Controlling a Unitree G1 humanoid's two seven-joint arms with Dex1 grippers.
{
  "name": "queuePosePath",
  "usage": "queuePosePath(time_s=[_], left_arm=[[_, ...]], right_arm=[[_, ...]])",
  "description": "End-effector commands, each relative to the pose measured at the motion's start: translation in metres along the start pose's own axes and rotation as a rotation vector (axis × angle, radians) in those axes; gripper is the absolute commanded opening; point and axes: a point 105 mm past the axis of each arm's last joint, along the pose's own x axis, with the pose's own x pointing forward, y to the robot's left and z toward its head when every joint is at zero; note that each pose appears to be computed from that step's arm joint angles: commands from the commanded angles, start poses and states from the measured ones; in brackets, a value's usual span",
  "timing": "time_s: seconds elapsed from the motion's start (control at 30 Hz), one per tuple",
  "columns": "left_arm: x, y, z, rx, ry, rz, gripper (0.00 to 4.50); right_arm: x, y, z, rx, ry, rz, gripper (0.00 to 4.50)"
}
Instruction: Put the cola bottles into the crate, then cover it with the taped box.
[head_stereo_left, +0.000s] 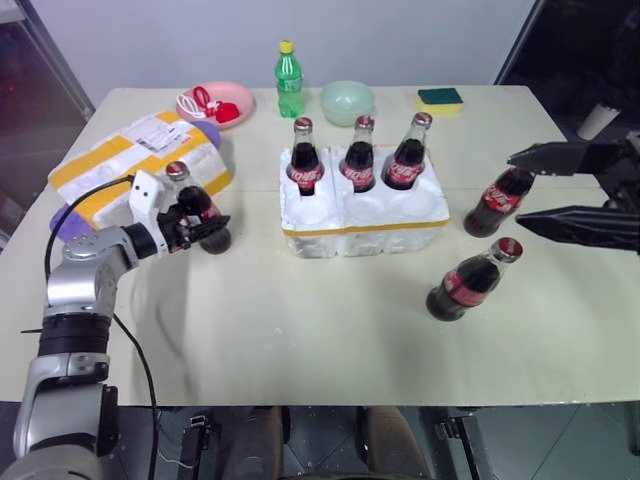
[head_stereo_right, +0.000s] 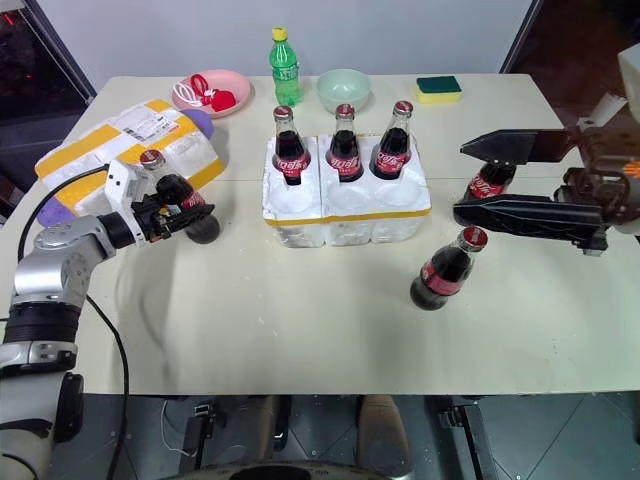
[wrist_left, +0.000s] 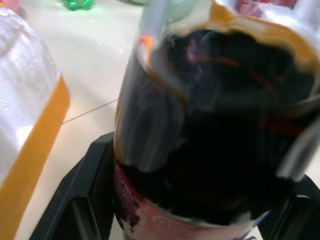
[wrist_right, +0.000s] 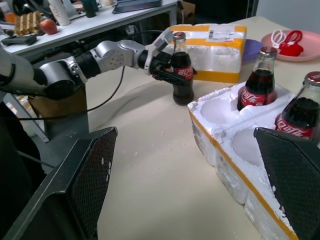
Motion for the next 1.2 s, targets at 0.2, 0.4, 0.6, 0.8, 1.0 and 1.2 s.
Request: queuePosePath(time_s=[0.2,0.4,0.6,0.8,1.0,1.2], left_arm=[[-0.036,-0.029,0.093,-0.007,-0.061,-0.332,2.84],[-0.002,-0.062,0.149,0.057,-0.142,-0.545,2.84],[0.061,-0.077,0.141,0.111,-0.121,-0.594,2.84],[0.095,-0.085,0.134,0.037,-0.133,-0.624,2.84],[0.106,-0.101,0.138,0.070,-0.142,-0.686,2.84],[0.104,-0.100,0.111,0.239,-0.025,-0.696,2.84]], right_arm=[[-0.005,0.008,0.012,-0.049,-0.055,-0.056,4.50],[-0.007,0.011,0.006,-0.037,-0.068,-0.110,4.50],[-0.009,0.012,0.002,-0.026,-0.086,-0.171,4.50],[-0.016,0.014,-0.004,0.006,-0.091,-0.220,4.50],[-0.018,0.011,-0.011,0.029,-0.099,-0.256,4.50],[-0.022,0.003,-0.012,0.037,-0.116,-0.294,4.50]])
